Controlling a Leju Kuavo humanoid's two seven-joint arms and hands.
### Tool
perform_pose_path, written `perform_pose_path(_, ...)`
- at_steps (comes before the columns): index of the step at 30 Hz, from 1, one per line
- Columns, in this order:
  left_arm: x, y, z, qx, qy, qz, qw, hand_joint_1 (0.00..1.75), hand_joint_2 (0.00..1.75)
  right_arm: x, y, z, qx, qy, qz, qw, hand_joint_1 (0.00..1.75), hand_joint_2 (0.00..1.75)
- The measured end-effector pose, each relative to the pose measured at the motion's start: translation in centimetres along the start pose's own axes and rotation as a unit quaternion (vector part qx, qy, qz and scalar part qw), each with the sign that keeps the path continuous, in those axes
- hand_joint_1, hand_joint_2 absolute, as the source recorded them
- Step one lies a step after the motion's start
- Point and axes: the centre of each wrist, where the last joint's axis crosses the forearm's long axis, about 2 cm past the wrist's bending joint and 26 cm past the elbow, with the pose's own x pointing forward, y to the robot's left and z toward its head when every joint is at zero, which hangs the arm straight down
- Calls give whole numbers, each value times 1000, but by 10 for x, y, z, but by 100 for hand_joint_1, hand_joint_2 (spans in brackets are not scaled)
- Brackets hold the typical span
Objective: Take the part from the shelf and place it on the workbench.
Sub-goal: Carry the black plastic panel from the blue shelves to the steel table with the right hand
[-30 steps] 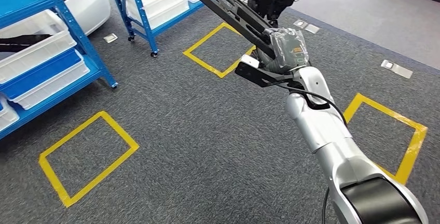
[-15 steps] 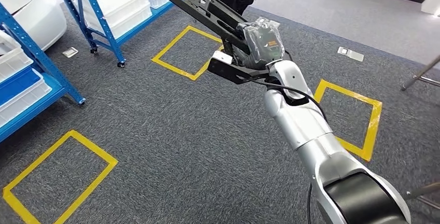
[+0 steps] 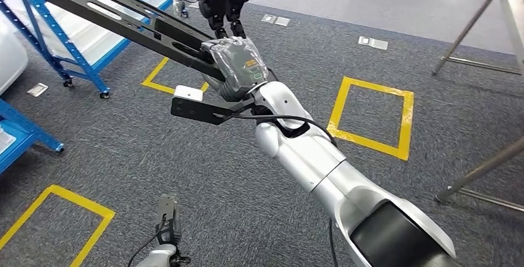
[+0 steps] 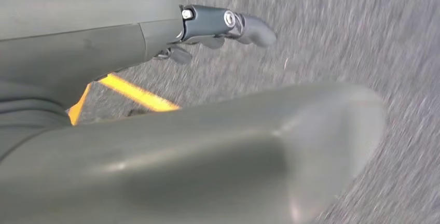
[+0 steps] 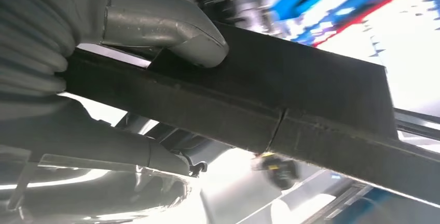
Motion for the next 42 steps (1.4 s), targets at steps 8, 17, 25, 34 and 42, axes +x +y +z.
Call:
perform_pose_path(8, -141, 68, 25, -53, 17, -115, 992, 0, 0, -112, -8, 91, -1, 100, 69, 993, 175, 175)
perform_pose_path(17, -141, 81, 22, -54, 50, -162, 984, 0, 0, -167, -26, 132, -34, 128, 78, 988, 175, 175)
perform_pose_path(25, -146, 94, 22, -32, 55, -161, 985, 0, 0, -180, -27, 134, -51, 140, 81, 986, 175, 175)
perform_pose_path(34, -156, 99, 26, -27, 60, -157, 985, 0, 0, -190, -26, 139, -47, 151, 108, 981, 175, 175)
perform_pose_path(42, -158, 102, 26, -30, 68, -167, 983, 0, 0, -211, -38, 155, -37, 180, 146, 972, 175, 175)
